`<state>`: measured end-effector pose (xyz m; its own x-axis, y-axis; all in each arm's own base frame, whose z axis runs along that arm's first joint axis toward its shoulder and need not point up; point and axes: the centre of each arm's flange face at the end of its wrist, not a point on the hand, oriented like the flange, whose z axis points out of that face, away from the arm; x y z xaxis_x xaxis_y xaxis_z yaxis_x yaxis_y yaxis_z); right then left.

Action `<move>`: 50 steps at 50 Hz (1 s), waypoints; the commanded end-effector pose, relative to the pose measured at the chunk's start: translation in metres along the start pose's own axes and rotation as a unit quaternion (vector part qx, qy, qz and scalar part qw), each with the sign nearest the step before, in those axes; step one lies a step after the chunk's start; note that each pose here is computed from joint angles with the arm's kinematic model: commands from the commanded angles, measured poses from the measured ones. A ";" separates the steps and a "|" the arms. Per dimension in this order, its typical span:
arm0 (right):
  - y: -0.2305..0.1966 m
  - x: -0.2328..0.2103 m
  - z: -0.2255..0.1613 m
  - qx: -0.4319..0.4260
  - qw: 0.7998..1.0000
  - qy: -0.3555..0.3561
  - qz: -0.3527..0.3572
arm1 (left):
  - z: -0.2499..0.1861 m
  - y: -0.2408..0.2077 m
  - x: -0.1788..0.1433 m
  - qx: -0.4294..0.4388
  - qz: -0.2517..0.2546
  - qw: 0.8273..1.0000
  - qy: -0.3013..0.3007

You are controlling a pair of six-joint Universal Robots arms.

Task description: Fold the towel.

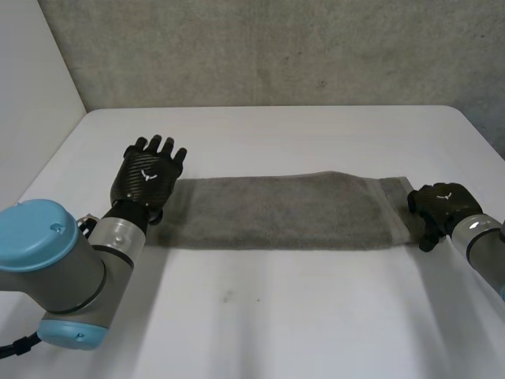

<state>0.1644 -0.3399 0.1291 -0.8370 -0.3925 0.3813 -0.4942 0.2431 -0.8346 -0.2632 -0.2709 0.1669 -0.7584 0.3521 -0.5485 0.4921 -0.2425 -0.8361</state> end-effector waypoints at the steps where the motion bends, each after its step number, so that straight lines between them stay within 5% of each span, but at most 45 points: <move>1: 0.008 0.009 0.012 0.000 1.000 0.018 -0.020 | 0.002 0.003 -0.004 -0.005 -0.002 1.000 -0.005; 10: 0.009 0.049 0.018 -0.009 0.991 0.095 -0.095 | 0.001 0.003 -0.003 -0.006 -0.003 1.000 -0.004; 18: 0.010 0.086 0.021 -0.048 0.963 0.200 -0.174 | 0.001 0.002 -0.003 -0.005 -0.003 1.000 -0.006; 24: -0.056 0.058 0.001 0.079 0.965 0.192 -0.161 | 0.002 0.001 -0.005 -0.003 -0.004 1.000 -0.009; 31: -0.131 -0.053 -0.031 0.271 0.945 0.053 -0.173 | 0.004 -0.001 -0.009 -0.002 -0.001 1.000 -0.020; 36: -0.144 -0.176 -0.057 0.374 0.893 -0.125 -0.216 | 0.009 -0.003 -0.031 -0.009 -0.002 0.998 -0.066; 43: -0.118 -0.253 -0.067 0.396 0.856 -0.236 -0.234 | 0.013 0.001 -0.052 -0.017 -0.003 0.995 -0.100; 50: -0.085 -0.283 -0.062 0.363 0.855 -0.273 -0.250 | 0.013 0.002 -0.052 -0.017 -0.004 0.995 -0.100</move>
<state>0.4271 -0.1989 0.1422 -0.2700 -0.6680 0.6934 -0.2740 -0.6371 -0.7205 -0.2271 -0.3025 0.1951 -0.8317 0.1598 -0.5317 0.4982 -0.2078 -0.8418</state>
